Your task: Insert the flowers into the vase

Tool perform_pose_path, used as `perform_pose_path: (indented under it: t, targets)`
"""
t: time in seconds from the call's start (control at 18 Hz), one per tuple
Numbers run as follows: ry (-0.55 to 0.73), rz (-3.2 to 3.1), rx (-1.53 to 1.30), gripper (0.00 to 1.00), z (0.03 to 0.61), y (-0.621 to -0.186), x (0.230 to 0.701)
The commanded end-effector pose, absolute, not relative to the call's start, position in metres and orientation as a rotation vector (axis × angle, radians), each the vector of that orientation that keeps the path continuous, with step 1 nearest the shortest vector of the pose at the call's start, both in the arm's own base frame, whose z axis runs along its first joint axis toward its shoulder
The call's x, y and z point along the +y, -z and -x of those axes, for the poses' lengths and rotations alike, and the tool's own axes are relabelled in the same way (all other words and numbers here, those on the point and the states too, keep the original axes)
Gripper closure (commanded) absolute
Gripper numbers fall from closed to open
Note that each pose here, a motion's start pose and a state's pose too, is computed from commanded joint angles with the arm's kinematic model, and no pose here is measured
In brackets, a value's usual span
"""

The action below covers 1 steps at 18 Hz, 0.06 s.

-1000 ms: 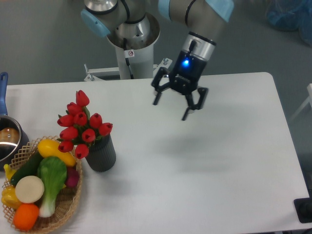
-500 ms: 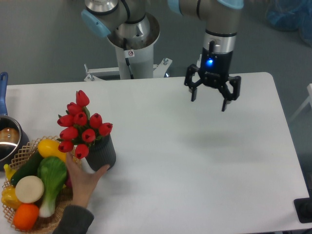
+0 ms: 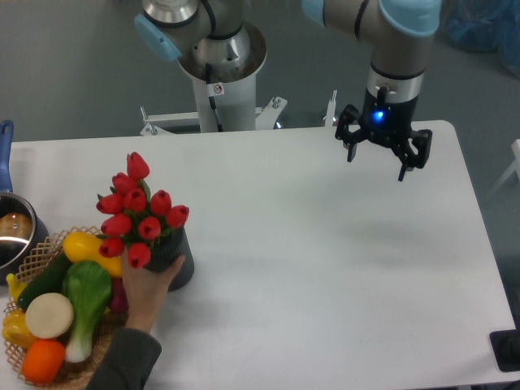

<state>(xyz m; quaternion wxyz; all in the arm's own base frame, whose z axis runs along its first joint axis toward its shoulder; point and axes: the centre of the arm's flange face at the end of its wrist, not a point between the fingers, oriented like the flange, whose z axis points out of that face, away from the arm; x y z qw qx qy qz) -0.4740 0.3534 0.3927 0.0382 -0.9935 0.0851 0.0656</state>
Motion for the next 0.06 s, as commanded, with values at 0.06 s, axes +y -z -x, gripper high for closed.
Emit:
perform_pose_path:
  t: [0.06]
  targets:
    - [-0.215, 3.060, 0.284, 0.00, 0.4739, -0.3931, 0.3620]
